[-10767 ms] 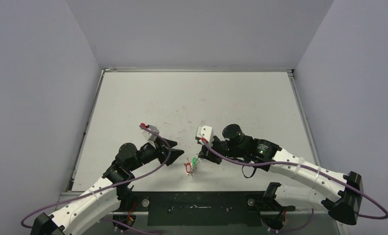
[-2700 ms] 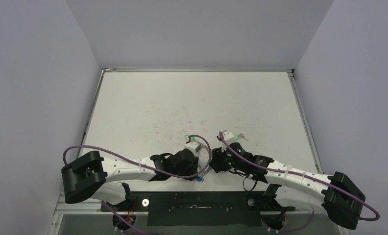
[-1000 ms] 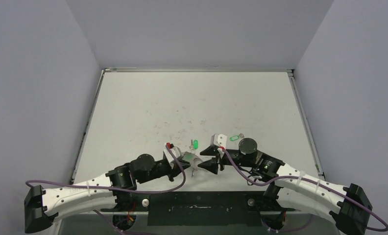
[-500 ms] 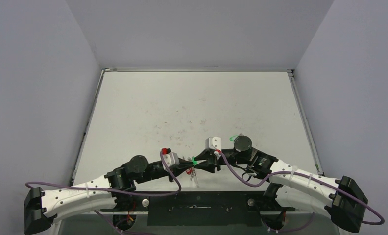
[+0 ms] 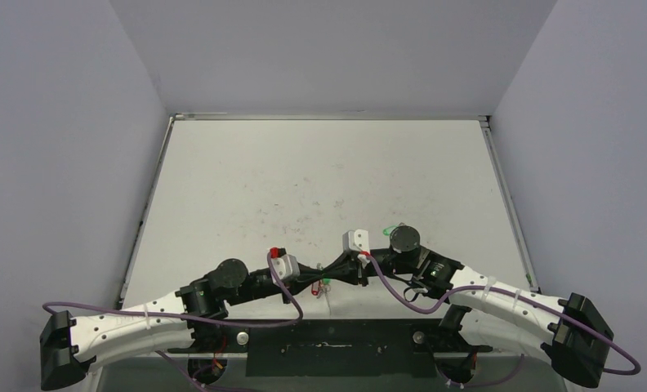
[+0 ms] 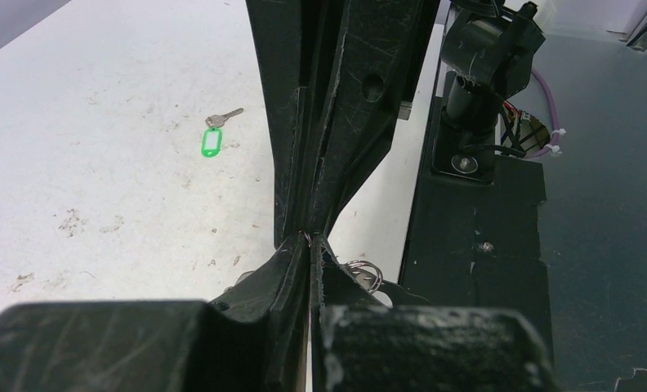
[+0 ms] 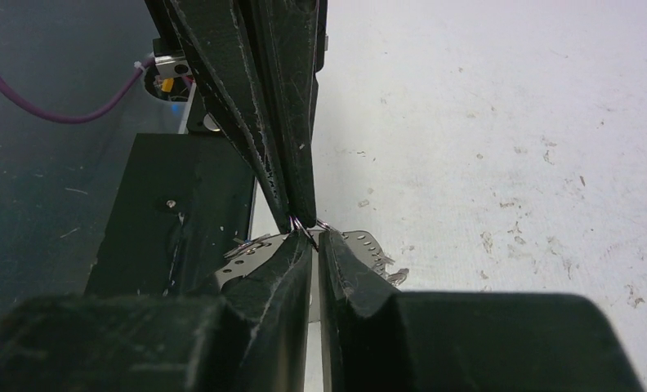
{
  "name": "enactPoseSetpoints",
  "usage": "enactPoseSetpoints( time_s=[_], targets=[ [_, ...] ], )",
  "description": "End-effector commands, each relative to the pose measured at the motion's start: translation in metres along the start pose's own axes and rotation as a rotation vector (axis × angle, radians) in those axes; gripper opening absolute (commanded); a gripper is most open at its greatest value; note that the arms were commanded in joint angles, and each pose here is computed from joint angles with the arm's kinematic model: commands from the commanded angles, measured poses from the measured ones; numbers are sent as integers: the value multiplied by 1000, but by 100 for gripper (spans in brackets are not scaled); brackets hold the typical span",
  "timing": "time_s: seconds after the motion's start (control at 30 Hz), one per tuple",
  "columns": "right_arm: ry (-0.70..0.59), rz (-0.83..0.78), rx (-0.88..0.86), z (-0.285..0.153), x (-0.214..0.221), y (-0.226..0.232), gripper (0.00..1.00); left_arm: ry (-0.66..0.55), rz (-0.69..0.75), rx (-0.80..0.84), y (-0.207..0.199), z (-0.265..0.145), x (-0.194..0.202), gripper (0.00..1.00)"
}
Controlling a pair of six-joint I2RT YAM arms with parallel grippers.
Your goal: Put the keys on the keyring
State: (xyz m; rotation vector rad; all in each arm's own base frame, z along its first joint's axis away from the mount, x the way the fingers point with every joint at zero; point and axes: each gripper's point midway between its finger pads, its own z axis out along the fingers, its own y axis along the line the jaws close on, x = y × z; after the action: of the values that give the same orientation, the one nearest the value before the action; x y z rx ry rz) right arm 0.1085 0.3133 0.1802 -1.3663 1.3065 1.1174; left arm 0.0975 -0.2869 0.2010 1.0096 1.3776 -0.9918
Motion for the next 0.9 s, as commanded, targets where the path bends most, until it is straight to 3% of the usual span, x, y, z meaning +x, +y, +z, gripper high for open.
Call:
enactPoseSetpoints(
  time_s=[0.0, 0.07, 0.23, 0.3, 0.37, 0.47, 0.63, 0.87],
  targets=[
    [-114, -88, -27, 2, -41, -2, 7, -102, 20, 25, -5, 3, -27, 0],
    [-110, -88, -28, 1, -40, -1, 0, -98, 20, 23, -4, 3, -26, 0],
    [-88, -75, -16, 0, -36, -3, 0, -110, 20, 22, -4, 1, -31, 0],
    [-81, -64, -5, 0, -34, -4, 0, -124, 21, 16, -3, -1, -35, 11],
    [-73, -57, 16, -1, -34, -8, 0, -141, 22, 6, -2, -3, -41, 31],
    [-65, -46, 55, -2, -34, -14, 0, -170, 11, -28, 3, -7, -51, 45],
    [-49, -19, 116, -4, -34, -25, 0, -197, -40, -101, 14, -16, -58, 56],
    [-46, 28, 159, -7, -33, -39, 0, -177, -112, -207, 30, -30, -47, 60]
  ],
)
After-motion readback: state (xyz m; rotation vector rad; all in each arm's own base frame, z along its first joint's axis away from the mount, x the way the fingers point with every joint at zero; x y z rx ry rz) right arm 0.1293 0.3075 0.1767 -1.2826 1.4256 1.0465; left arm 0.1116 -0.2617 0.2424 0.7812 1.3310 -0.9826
